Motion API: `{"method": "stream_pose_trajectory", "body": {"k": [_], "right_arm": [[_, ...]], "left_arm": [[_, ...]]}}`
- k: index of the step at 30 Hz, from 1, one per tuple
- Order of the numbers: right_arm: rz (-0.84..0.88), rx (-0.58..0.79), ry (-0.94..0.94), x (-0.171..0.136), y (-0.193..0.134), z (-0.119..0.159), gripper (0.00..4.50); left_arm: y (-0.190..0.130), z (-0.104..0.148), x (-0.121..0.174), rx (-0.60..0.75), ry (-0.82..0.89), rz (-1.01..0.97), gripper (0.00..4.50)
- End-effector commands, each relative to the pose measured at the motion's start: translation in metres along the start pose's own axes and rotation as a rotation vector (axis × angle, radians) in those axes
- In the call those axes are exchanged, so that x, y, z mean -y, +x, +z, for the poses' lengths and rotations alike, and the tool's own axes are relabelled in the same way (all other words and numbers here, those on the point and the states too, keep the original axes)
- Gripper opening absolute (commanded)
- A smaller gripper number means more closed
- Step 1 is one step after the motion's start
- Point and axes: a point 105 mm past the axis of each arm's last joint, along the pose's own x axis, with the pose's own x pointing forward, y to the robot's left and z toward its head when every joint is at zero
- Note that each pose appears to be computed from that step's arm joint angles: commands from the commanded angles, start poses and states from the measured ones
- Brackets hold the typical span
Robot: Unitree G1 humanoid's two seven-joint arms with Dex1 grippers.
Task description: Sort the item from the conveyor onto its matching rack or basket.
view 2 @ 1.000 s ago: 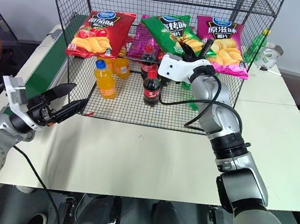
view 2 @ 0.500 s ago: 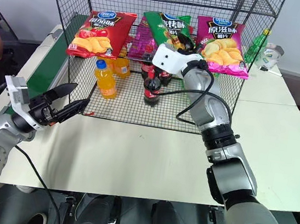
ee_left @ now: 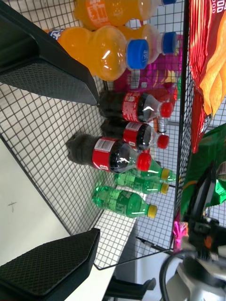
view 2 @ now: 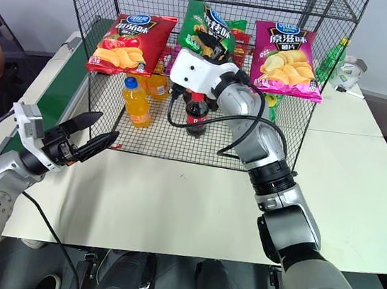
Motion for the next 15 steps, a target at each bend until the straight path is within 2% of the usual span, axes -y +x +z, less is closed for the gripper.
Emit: {"method": "stream_pose_trajectory", "body": {"k": [1,6,10,13,15], "right_arm": [[-0.055,0.094,0.117,0.02,-0.007,0.02,2.78],[-0.009,0.222,0.092,0.026,-0.022,0.041,2.78],[-0.043,0.264,0.23,0.037,-0.036,0.046,2.78],[0.034,0.442,0.605,0.046,-0.061,0.069,2.78],[0.067,0.442,0.78,0.049,-0.073,0.06,2.78]], "left_arm": [[0.0,0.008,0.005,0.023,0.045,-0.017,4.5],[0.0,0.007,0.005,0.012,0.054,-0.021,4.5],[-0.002,0.008,0.003,-0.004,0.084,-0.013,4.5],[-0.009,0.012,-0.003,-0.012,0.09,0.013,4.5],[-0.013,0.014,-0.007,-0.028,0.09,0.034,4.5]]}}
